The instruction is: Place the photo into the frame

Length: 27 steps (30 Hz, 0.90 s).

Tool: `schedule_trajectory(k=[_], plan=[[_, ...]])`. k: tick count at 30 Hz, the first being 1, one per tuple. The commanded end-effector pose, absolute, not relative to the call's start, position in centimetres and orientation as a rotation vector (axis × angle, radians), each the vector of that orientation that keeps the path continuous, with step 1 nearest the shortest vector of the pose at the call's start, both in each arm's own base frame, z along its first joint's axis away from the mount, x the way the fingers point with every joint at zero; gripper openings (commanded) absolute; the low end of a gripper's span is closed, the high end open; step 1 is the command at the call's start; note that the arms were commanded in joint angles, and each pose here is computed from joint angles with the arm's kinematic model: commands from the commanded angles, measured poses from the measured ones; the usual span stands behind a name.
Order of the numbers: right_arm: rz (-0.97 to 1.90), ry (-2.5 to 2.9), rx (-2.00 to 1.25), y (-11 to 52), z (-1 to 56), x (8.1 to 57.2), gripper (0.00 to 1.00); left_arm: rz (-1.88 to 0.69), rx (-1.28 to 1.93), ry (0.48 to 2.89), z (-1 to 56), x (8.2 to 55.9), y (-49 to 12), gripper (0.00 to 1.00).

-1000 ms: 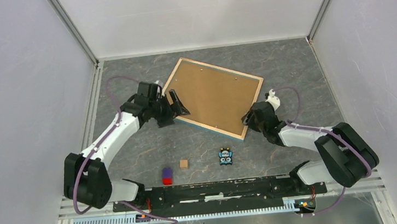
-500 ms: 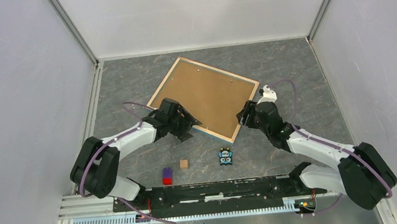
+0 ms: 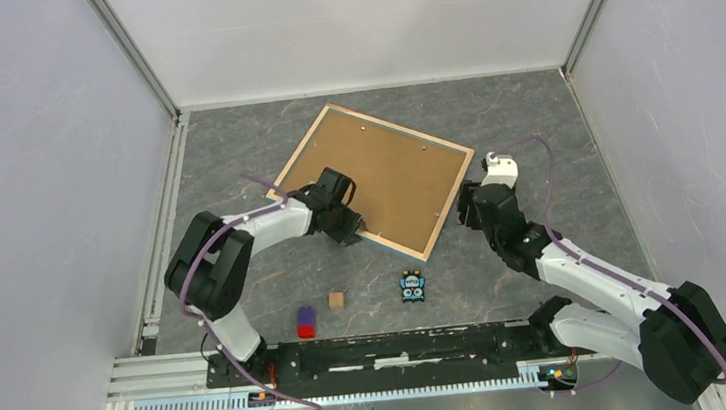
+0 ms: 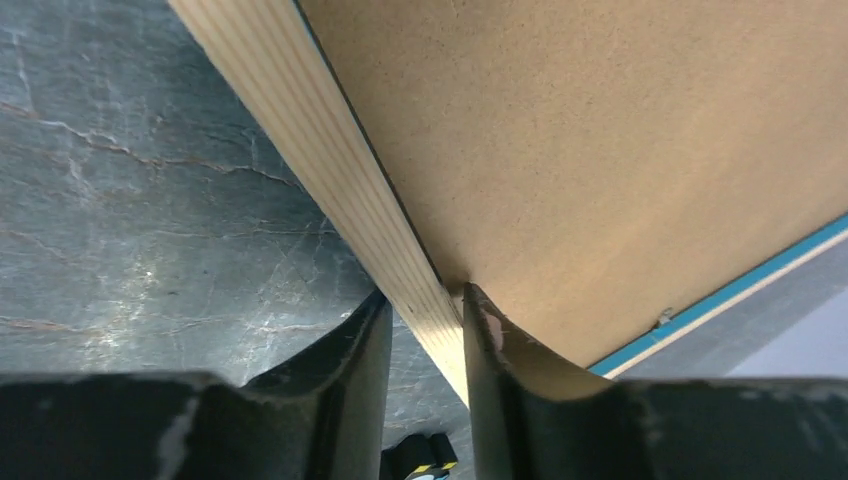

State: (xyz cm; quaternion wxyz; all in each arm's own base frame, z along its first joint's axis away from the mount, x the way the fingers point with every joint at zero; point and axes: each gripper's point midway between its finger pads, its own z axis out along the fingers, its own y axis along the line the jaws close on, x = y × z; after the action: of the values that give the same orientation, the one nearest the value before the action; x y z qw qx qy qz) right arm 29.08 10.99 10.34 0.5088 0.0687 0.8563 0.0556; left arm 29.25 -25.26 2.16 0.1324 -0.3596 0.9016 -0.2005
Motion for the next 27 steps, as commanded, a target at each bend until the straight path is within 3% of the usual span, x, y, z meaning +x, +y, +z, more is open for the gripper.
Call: schedule_trajectory(k=[1, 6, 11, 16, 27], plan=[[0.027, 1.993, 0.174, 9.5, 13.6, 30.9, 0.68, -0.269, -0.867, 2.767, -0.1, 28.1, -22.7, 0.36], [-0.004, 1.947, 0.168, 9.1, 16.8, 32.8, 0.68, -0.094, -0.609, 2.905, -0.8, 27.4, -19.7, 0.09], [0.045, 1.901, 0.165, 9.7, 19.6, 36.0, 0.70, 0.035, -0.360, 2.948, 0.3, 28.2, -15.6, 0.07], [0.102, 1.925, 0.117, 12.1, 20.0, 39.9, 0.76, 0.055, -0.312, 2.933, 1.7, 29.8, -12.8, 0.07], [-0.003, 2.220, -0.060, 12.2, 8.6, 38.3, 0.78, 0.144, -0.279, 2.909, 3.7, 36.0, -10.3, 0.02]])
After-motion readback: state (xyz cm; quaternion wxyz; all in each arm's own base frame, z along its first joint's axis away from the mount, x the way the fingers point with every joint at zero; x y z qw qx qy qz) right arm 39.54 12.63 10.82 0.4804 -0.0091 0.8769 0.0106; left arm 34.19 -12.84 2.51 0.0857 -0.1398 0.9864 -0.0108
